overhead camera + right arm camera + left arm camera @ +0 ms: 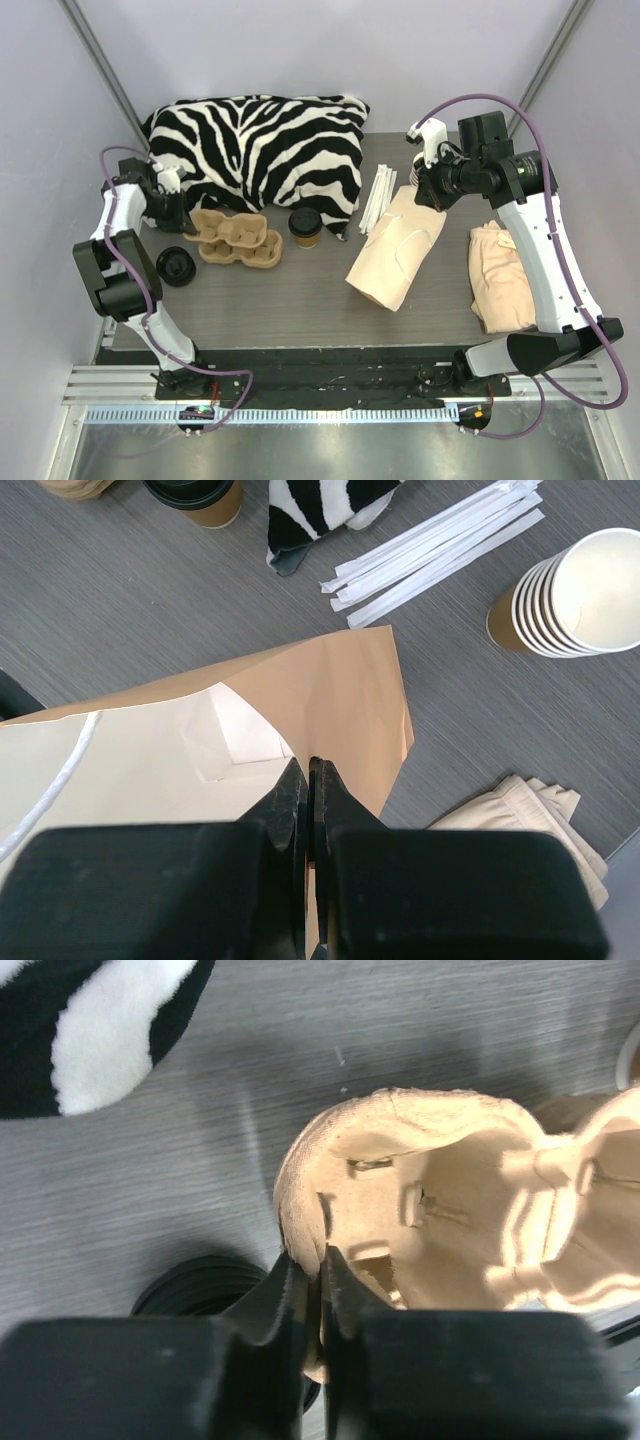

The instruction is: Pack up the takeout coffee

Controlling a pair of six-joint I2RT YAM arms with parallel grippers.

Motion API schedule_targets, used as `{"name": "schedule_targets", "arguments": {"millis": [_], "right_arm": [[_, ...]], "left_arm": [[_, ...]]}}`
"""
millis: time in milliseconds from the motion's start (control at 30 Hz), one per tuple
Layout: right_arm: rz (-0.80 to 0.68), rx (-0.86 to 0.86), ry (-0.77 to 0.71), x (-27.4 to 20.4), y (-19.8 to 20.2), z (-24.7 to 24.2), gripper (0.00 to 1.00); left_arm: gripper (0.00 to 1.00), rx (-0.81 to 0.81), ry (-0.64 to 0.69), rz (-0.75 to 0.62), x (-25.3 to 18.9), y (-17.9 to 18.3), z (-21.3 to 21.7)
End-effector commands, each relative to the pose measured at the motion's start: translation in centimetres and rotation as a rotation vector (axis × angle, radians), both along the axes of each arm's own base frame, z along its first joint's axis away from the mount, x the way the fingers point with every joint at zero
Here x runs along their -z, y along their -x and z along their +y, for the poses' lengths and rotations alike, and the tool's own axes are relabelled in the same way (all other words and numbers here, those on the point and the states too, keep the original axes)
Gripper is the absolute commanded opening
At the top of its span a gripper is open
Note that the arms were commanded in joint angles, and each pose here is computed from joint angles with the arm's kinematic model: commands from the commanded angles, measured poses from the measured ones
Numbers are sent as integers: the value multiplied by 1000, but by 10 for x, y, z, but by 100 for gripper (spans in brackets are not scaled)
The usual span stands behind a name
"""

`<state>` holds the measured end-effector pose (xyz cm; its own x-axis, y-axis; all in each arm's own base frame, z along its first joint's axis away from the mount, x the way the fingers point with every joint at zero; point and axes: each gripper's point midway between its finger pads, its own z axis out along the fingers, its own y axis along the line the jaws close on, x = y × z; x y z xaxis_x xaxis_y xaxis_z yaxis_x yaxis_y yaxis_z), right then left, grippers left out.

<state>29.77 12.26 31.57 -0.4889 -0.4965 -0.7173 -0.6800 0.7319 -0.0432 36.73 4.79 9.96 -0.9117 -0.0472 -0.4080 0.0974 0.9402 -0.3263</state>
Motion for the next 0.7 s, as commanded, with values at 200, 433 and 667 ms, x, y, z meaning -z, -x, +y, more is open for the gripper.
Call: {"name": "schedule_targets", "arguments": {"millis": [200, 433, 667], "right_arm": [[-75, -65, -28, -22, 8, 7, 1], [-95, -128, -54, -33, 21, 12, 1], [-88, -191, -89, -37, 33, 20, 1]], "left_arm": [[0, 43, -59, -307, -114, -16, -4], [0, 296, -188, -643, -235, 12, -58], [0, 558, -262, -1101, -349, 71, -141]]}}
